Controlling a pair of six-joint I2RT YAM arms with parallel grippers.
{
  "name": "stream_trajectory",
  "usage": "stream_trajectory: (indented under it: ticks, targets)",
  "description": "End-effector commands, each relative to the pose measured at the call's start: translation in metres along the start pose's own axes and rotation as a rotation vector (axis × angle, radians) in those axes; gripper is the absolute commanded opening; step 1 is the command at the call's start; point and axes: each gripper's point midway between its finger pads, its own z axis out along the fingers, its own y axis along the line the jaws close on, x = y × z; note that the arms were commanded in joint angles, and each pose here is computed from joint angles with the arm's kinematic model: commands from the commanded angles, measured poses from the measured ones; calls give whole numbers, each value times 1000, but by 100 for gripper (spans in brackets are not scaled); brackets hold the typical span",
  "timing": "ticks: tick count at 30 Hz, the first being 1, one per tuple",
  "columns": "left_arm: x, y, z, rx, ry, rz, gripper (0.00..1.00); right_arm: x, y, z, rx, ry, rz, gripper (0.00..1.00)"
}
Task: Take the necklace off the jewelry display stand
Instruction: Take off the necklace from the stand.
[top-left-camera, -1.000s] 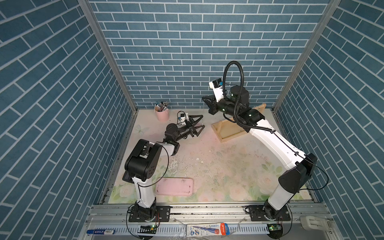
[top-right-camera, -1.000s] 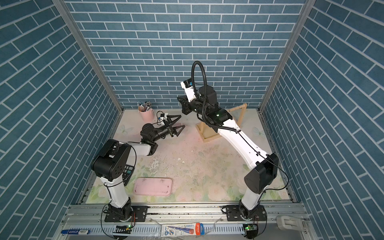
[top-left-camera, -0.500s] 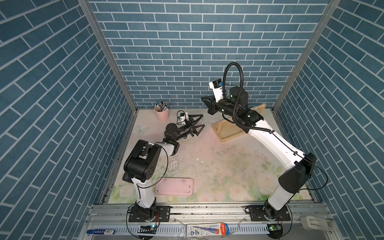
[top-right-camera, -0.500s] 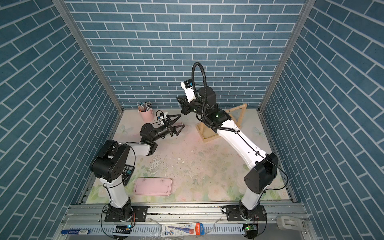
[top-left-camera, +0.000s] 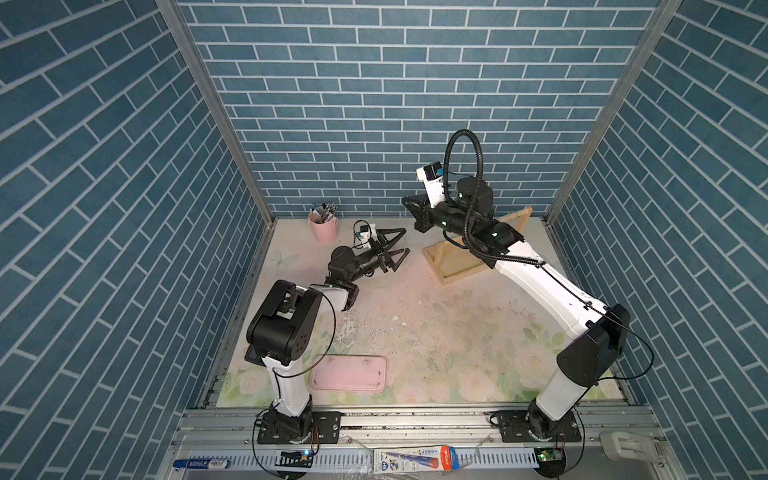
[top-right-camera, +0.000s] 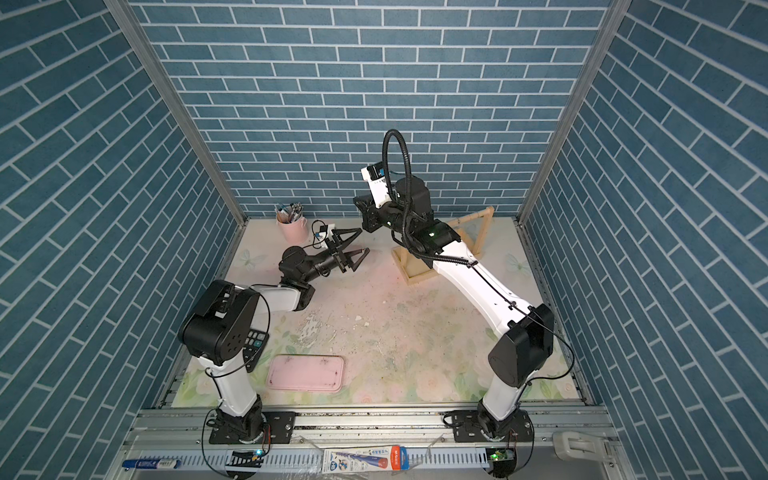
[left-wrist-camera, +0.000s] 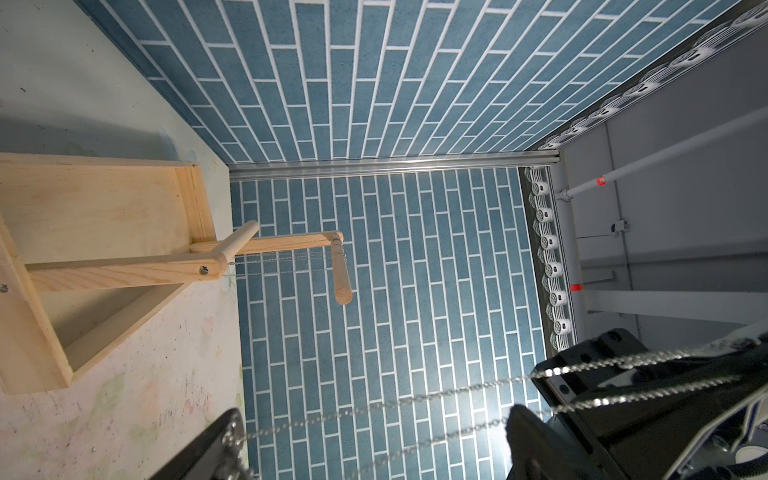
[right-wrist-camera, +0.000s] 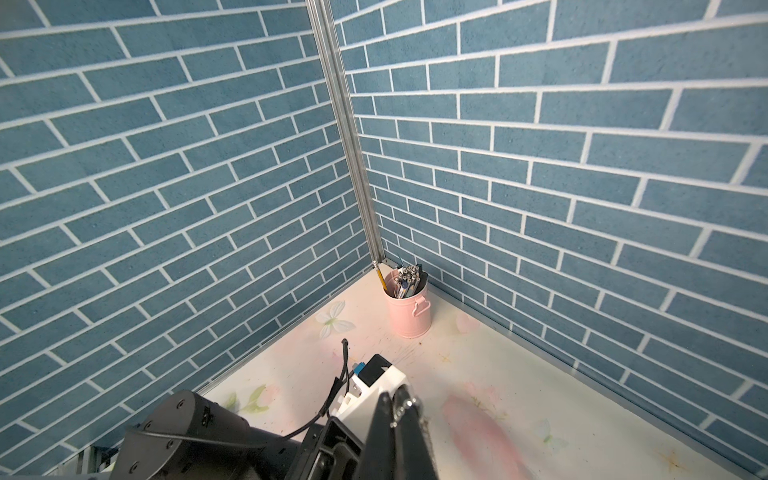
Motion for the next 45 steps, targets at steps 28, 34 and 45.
stream_trajectory:
  ticks: [28,34,45]
  targets:
    - [0,-21,-5,46,3,56,98,-1,-1,-9,37,-12,-33,0]
    - [0,-20,-5,45,3,56,90,-1,-2,-10,42,-9,-46,0]
    - [-1,-16,-5,38,1,52,89,-6,-8,-6,57,-5,-69,0]
